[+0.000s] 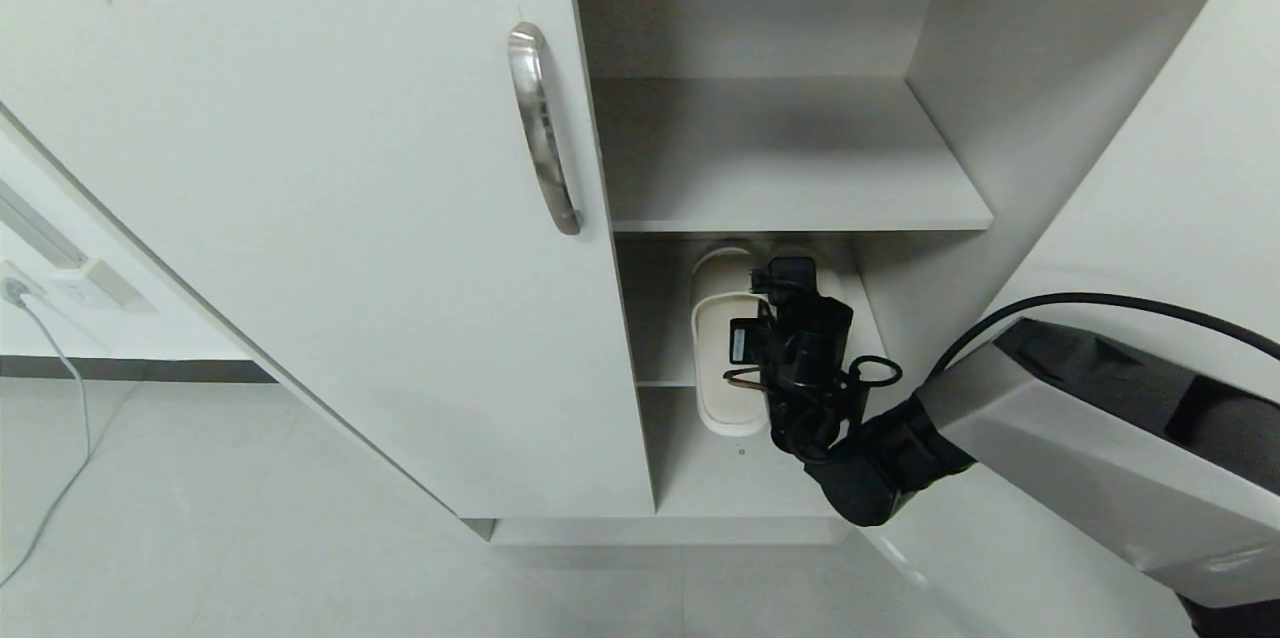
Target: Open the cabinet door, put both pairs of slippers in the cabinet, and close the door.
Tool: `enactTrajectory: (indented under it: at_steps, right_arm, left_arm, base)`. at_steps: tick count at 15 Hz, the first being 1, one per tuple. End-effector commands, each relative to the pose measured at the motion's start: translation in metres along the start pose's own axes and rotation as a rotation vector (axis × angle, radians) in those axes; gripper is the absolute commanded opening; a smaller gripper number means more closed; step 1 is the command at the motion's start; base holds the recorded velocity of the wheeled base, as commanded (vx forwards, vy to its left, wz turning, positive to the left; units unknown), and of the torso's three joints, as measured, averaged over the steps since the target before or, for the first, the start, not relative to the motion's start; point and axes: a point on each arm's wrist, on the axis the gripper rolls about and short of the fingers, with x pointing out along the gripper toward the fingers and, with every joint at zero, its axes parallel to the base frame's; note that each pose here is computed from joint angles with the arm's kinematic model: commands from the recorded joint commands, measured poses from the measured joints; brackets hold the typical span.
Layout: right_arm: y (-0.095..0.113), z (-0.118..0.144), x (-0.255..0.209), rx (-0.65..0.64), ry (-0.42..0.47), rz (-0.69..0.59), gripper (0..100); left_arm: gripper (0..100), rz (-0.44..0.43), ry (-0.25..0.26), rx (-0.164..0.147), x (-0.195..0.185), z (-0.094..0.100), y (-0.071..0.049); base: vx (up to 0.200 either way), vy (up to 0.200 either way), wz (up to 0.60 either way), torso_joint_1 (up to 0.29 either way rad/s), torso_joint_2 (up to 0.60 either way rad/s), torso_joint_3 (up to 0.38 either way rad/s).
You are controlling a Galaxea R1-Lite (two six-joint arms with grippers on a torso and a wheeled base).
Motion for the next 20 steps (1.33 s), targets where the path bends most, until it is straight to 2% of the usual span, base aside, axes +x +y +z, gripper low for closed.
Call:
enactTrajectory:
  at_steps: [1,7,20]
  right_arm:
    - [0.001,0.002,0.011,0.026,0.005,-0.013,0]
    - [0.001,0.013,0.026,0.043,-0.011,-0.032,0]
    - [0.004,0.010,0.037,0.024,0.011,-0.042,0]
  left_arm:
    - [0,0.002,0.001,0.000,0.000,0.000,0.000]
    - [0,0.002,0.001,-0.001,0.000,0.000,0.000]
    - [0,0.002,0.001,-0.004,0.000,0.000,0.000]
  base:
    - [0.000,0.000,0.00,0.000,0.00,0.000]
    - [0.000,0.000,0.00,0.000,0.00,0.000]
    - [0.000,0.000,0.00,0.000,0.00,0.000]
